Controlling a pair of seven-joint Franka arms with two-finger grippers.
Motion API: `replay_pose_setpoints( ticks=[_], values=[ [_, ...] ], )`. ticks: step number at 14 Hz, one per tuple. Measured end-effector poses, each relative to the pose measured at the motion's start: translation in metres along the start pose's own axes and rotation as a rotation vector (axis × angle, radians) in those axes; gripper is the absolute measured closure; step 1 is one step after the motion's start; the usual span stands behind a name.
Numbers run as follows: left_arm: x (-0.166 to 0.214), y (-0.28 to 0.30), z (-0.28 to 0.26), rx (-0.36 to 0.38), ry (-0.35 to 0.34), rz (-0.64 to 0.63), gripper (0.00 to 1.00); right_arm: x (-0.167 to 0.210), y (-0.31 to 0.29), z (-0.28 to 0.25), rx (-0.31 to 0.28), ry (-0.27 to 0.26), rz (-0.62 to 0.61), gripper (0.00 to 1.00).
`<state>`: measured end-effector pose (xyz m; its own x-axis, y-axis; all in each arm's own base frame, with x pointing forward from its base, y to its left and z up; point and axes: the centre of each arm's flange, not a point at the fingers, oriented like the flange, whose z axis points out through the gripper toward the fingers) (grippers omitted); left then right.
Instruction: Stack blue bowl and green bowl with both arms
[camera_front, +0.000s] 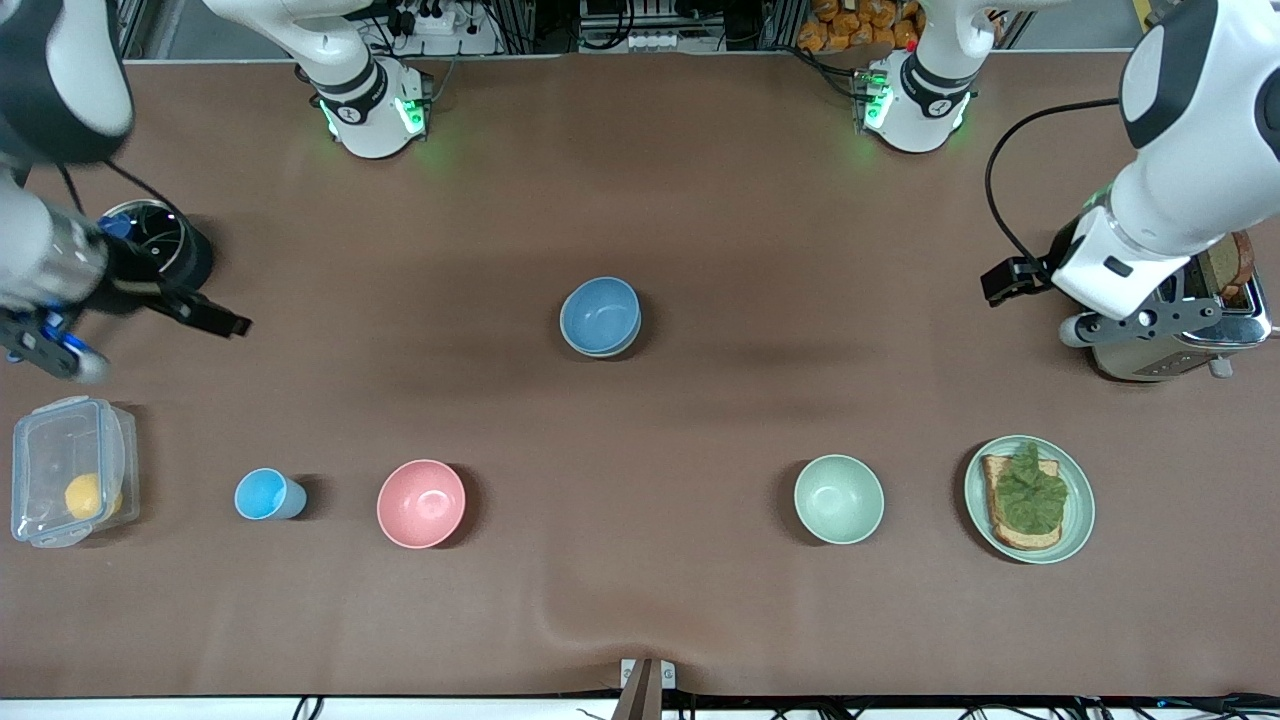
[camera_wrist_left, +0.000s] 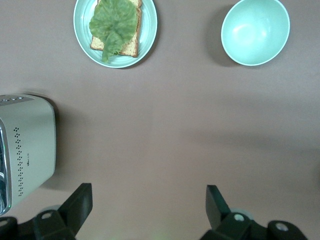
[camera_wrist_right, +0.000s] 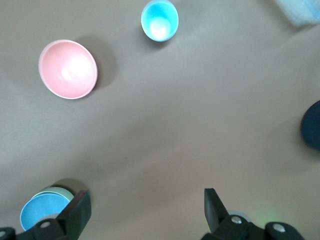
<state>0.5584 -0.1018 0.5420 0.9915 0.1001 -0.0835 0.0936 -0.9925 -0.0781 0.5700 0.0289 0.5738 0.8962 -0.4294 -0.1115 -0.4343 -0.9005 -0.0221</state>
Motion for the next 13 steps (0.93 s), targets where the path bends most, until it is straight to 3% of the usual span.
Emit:
replay_pose_setpoints(
  ticks=[4,13],
  values=[
    [-0.004,-0.009,-0.026,-0.016,0.007,0.051,0.0,-0.04,-0.013,-0.045,0.006,0.091,-0.064,0.0],
    [-0.013,-0.049,-0.085,-0.024,0.015,0.061,0.0,-0.05,-0.012,-0.068,0.025,0.128,-0.08,0.0]
  ],
)
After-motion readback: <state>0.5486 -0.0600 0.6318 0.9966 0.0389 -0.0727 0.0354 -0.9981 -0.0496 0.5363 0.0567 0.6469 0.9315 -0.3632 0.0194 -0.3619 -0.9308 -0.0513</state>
